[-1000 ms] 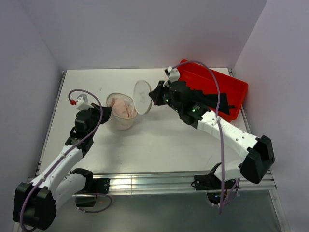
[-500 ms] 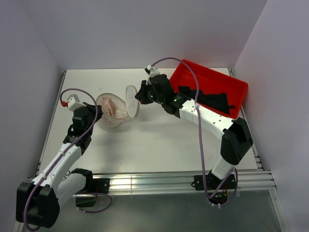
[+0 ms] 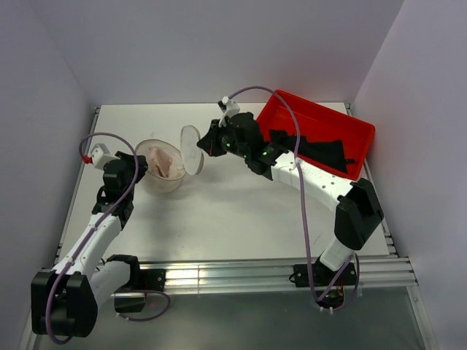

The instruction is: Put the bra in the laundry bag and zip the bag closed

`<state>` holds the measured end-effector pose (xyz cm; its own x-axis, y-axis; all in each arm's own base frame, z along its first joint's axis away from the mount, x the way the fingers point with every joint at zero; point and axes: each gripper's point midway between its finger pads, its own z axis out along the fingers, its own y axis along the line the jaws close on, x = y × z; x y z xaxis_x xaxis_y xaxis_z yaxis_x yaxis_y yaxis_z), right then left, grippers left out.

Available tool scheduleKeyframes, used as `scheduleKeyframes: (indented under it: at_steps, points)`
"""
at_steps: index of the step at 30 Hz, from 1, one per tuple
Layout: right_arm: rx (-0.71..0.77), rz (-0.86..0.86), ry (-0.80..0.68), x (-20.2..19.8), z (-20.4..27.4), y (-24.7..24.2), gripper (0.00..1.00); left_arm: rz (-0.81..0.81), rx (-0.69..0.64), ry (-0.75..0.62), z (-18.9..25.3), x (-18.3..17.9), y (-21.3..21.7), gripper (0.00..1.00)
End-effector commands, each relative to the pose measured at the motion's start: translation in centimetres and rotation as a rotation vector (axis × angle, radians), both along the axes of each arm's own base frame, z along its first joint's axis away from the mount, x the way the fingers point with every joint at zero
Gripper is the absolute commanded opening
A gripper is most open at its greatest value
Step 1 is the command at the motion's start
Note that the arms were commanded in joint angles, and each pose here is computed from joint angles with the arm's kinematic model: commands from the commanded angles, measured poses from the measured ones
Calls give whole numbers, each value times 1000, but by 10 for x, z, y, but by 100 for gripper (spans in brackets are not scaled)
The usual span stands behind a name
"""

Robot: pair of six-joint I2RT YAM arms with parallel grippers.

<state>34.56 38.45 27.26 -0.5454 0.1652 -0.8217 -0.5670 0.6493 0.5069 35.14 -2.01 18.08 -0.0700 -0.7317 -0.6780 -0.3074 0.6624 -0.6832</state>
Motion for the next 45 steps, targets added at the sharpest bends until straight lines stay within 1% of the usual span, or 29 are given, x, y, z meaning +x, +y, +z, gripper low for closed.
scheduleKeyframes:
  at_steps: [1,3,4,5,7,8,10,11,13,14,17,19,21,24,26,27,28,29,30,32,33,34,37,39,40,42,43,45]
  points:
    - [-10,-71,60,12,-37,-4,0,-30,-24,-36,8,-2,-6,44]
    - [-19,-94,73,16,-49,-7,0,-71,-27,-55,17,-3,-12,55]
    - [-24,-110,80,19,-52,-10,0,-82,-28,-53,18,-4,-14,58]
    - [-33,-126,87,22,-57,-14,0,-93,-24,-76,27,-7,-15,66]
    - [-46,-152,90,27,-60,-19,0,-118,-28,-103,42,-13,-19,72]
    - [-57,-159,101,28,-64,-22,3,-130,-20,-116,47,-16,-20,74]
    - [-72,-171,105,34,-66,-30,16,-167,-23,-162,67,-24,-26,77]
    - [-87,-176,115,34,-68,-34,30,-184,-18,-179,73,-27,-28,77]
    - [-81,-184,111,41,-62,-45,44,-221,-20,-203,84,-32,-34,77]
    - [-96,-189,128,41,-65,-52,54,-233,-15,-219,89,-37,-35,77]
    - [-91,-220,110,44,-55,-75,72,-270,-14,-239,97,-44,-41,76]
    - [-94,-244,91,45,-47,-95,73,-301,-13,-247,99,-48,-46,76]
    - [-86,-264,85,41,-42,-112,73,-340,-14,-259,103,-49,-53,73]
    - [-76,-346,62,42,-36,-144,73,-414,-27,-274,110,-48,-71,71]
    - [-91,-421,48,49,-34,-169,67,-464,-26,-271,112,-47,-89,70]
    - [-119,-470,48,56,-36,-183,65,-510,-28,-272,112,-50,-105,70]
    - [-138,-501,54,61,-39,-194,61,-529,-21,-262,109,-48,-114,69]
    - [-170,-558,77,72,-47,-215,60,-537,-17,-265,111,-48,-120,69]
    - [-207,-605,84,79,-52,-230,59,-592,-19,-265,111,-53,-138,68]
    - [-276,-686,108,94,-66,-259,58,-648,-13,-242,102,-52,-159,66]
    - [-319,-714,109,99,-70,-269,58,-707,-15,-240,100,-59,-177,66]
    - [-361,-742,133,102,-79,-280,59,-738,-9,-237,95,-59,-187,65]
    - [-439,-782,181,128,-98,-300,63,-831,10,-216,82,-70,-216,65]
    - [-458,-772,189,139,-103,-305,64,-885,22,-217,81,-79,-231,65]
    - [-478,-768,218,141,-110,-307,65,-898,33,-211,78,-80,-234,65]
    - [-496,-758,218,154,-115,-306,64,-934,40,-208,75,-87,-243,65]
    - [-503,-744,241,159,-121,-304,63,-945,43,-203,72,-89,-246,65]
    - [-497,-716,266,161,-129,-298,61,-959,45,-193,66,-92,-248,65]
